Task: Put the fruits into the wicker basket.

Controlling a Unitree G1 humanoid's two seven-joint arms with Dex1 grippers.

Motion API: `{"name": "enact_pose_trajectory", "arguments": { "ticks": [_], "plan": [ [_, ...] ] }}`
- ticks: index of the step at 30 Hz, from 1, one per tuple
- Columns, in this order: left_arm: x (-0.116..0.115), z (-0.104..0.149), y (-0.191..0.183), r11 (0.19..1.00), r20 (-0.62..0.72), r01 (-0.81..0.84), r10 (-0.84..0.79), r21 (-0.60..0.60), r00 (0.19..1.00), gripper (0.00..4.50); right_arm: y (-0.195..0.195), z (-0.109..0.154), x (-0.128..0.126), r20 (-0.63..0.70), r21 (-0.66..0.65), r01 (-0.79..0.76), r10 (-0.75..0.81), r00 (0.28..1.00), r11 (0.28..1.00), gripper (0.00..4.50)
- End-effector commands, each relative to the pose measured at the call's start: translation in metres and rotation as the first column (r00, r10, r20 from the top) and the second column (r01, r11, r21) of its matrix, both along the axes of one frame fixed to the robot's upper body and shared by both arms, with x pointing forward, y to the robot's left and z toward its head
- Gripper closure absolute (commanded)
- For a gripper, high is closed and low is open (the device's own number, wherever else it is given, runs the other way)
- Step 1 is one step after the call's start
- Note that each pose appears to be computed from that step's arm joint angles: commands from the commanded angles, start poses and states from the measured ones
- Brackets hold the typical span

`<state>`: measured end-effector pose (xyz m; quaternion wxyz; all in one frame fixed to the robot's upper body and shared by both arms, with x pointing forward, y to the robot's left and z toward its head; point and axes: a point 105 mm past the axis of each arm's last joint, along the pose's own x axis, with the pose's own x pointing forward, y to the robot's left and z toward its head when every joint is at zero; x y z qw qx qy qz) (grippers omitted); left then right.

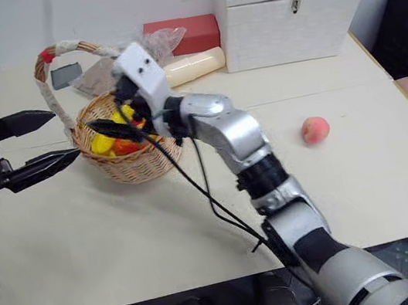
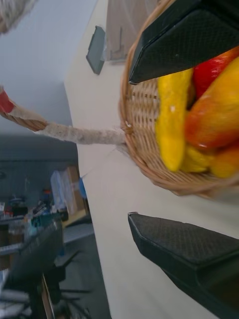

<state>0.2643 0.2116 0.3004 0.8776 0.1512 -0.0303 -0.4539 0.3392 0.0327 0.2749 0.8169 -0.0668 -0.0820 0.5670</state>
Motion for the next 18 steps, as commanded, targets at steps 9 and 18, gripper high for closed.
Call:
{"name": "enact_pose_trajectory", "arguments": {
  "ticks": [9, 18],
  "plan": [
    [-0.009, -0.015, -0.048, 0.960, -0.089, 0.281, -0.279, 0.005, 0.956, 0.00, -0.213, -0.063, -0.052, -0.171, -0.170, 0.525, -0.549, 0.818, 0.834, 0.13],
    [-0.001, -0.021, -0.081, 0.895, -0.093, 0.446, -0.442, 0.023, 0.892, 0.00, -0.297, -0.097, -0.047, -0.234, -0.115, 0.864, -0.858, 0.457, 0.491, 0.13]
  ]
}}
